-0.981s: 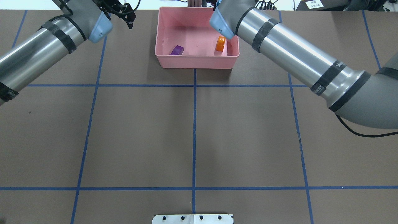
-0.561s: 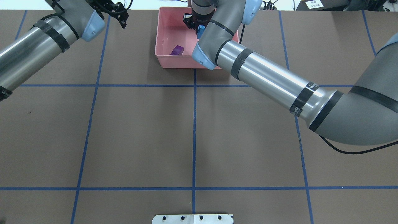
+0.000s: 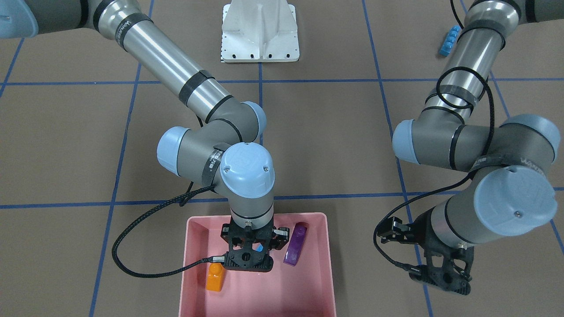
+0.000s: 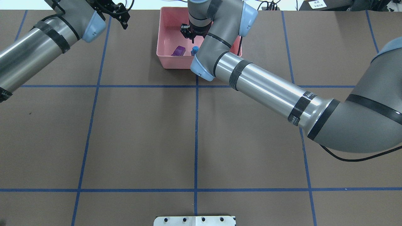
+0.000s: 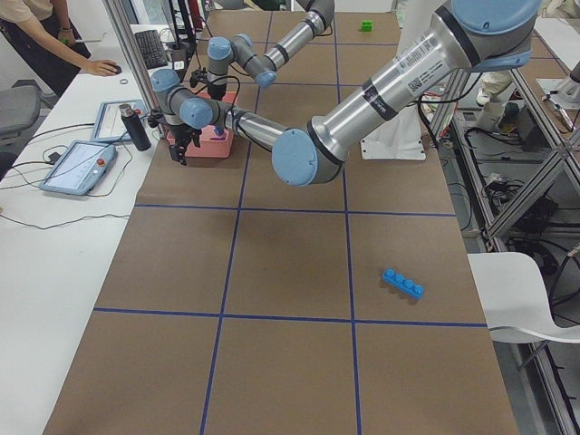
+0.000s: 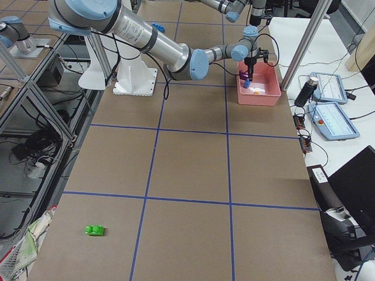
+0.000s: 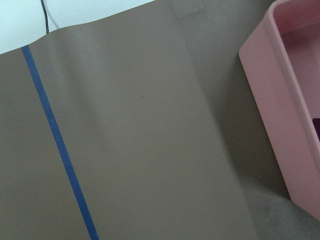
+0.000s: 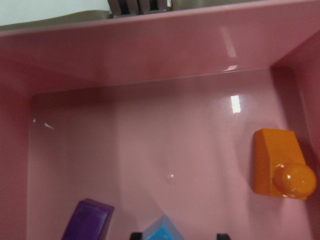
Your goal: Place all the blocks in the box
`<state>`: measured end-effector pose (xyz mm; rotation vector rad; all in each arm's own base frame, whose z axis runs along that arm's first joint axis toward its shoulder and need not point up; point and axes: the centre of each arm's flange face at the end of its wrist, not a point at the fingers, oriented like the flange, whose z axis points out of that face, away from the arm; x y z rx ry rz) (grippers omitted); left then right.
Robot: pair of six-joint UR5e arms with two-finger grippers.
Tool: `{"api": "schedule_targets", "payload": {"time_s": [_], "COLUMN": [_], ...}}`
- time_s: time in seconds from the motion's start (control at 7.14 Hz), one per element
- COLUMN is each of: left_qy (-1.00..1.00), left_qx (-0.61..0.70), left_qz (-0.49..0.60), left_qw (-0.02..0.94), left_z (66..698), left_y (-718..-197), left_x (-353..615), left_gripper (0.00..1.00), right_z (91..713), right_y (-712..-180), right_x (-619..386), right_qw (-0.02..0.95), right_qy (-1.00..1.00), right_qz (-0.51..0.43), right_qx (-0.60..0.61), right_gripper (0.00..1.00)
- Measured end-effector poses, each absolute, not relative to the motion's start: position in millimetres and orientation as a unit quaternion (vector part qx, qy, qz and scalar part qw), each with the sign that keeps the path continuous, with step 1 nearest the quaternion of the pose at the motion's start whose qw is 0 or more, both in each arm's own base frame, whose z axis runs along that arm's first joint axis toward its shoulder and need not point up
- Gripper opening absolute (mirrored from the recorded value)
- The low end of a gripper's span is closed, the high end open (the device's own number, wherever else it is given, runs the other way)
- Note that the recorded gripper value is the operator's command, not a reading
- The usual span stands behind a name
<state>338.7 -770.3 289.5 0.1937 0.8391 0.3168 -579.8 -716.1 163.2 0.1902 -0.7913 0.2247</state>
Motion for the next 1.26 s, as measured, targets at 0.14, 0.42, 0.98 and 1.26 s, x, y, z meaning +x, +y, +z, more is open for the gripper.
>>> {"api": "schedule_targets", "payload": {"time_s": [0.14, 0.42, 0.98, 1.26], "left_qy": [0.406, 0.407, 0.409, 0.405], "left_qx": [0.096, 0.099, 0.099, 0.086], "left_qz": [0.153, 0.151, 0.115, 0.116], "left_qw": [0.896, 0.895, 0.900, 0.903], "left_z": [287, 301, 420, 463], "left_y": [-769, -757, -592, -500], "left_x": [338, 329, 241, 200], "left_gripper": [0.99, 1.00, 1.00, 1.00], "right_z": [163, 151, 162, 237], "right_y": [-718, -729, -681, -623], "right_x": [-578, -552, -397, -306], "right_qw": [0.912, 0.909, 0.919, 0.919], "right_qy": [-0.384, -0.389, -0.380, -0.385], "right_qz": [0.110, 0.117, 0.091, 0.052], "right_qx": [0.093, 0.091, 0.056, 0.063], "right_gripper": [0.98, 0.98, 0.99, 0.99]}}
